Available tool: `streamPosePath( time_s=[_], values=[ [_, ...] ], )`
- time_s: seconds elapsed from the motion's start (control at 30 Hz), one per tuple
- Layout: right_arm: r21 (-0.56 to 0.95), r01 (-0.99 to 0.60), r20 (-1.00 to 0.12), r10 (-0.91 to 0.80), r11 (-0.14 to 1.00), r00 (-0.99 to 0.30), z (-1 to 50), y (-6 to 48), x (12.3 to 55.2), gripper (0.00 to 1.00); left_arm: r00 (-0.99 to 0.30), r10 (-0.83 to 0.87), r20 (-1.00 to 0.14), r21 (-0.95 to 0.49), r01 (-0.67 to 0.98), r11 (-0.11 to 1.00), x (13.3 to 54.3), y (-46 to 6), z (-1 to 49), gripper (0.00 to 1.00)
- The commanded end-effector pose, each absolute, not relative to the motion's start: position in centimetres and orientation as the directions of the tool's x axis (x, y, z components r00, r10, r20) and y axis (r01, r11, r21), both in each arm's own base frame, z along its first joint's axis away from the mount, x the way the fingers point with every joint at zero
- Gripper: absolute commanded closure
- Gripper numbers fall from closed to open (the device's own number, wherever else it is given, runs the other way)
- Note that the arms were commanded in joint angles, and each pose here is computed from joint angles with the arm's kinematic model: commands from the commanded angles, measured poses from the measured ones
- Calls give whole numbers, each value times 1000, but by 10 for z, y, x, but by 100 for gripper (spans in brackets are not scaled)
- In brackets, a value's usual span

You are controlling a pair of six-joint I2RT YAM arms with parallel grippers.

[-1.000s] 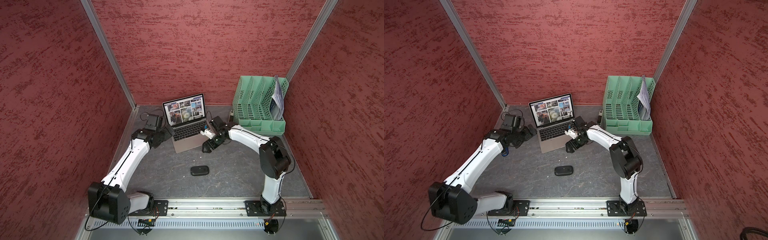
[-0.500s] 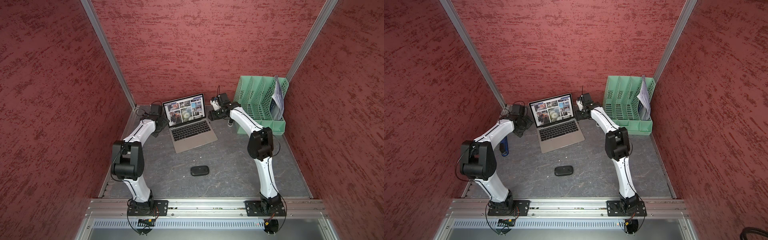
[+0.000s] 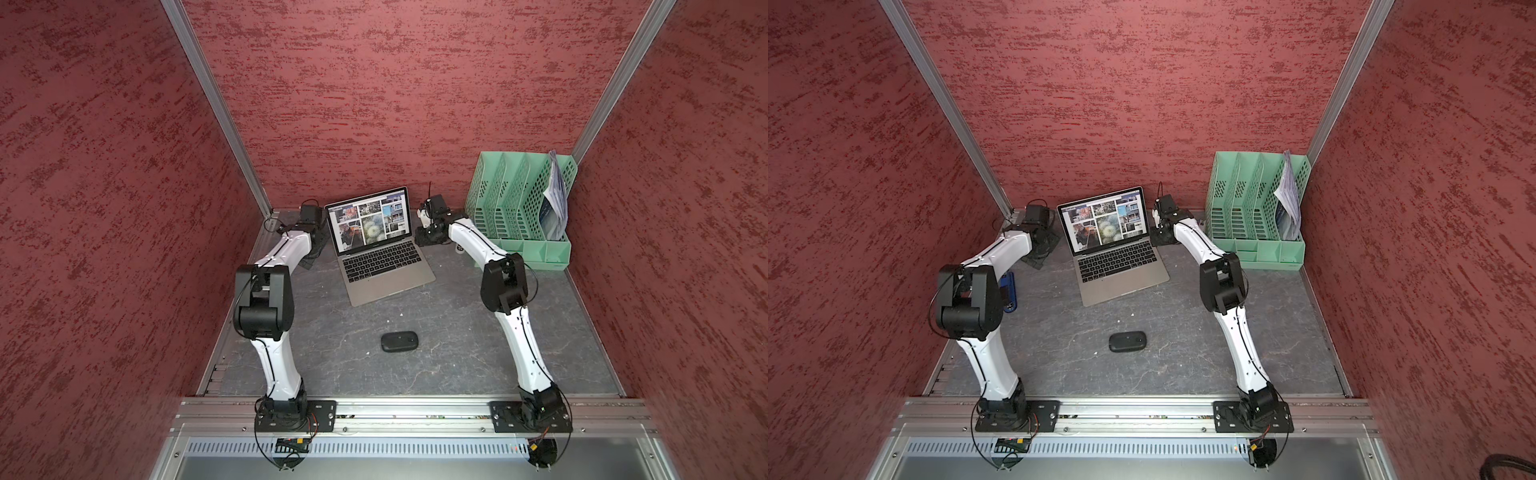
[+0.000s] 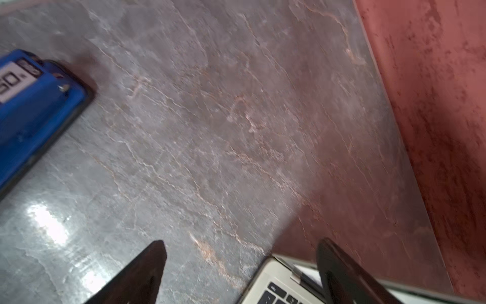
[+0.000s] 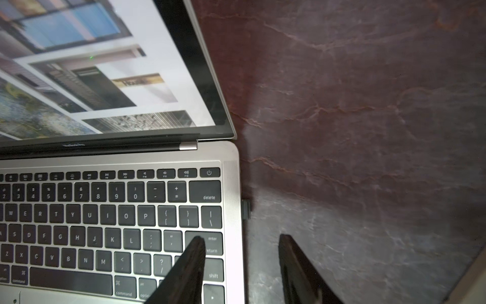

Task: Remove the wireless mouse receiver from the laptop
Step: Adjust the laptop at the center of the board.

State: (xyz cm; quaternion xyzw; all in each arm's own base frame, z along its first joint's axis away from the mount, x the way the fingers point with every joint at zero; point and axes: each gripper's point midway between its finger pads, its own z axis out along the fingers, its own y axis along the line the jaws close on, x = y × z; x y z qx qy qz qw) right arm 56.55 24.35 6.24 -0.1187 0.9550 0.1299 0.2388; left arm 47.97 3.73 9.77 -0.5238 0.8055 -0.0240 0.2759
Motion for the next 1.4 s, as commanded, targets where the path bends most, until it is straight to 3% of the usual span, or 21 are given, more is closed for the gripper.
streamPosePath(
  time_s=[0.0,0.27,0.57,0.87,1.37],
  values=[
    [215,-265,-473,-137,940,-870,58,246,567,50,-282,-851,-444,-311,-842,442,488,49,98,7],
    [86,-168,-434,-114,982,-894,47,214,556,67,-324,-852,-411,-284,-843,458,503,41,74,7],
    [-7,-178,-382,-168,984,-909,37,195,536,68,-374,-845,-383,-281,-824,492,513,19,63,7],
    [-10,-257,-333,-245,966,-910,23,213,503,69,-450,-813,-369,-284,-779,559,527,-13,60,7],
    [-6,-294,-325,-280,956,-903,48,225,435,68,-542,-768,-341,-272,-725,632,522,-48,47,7]
  ],
)
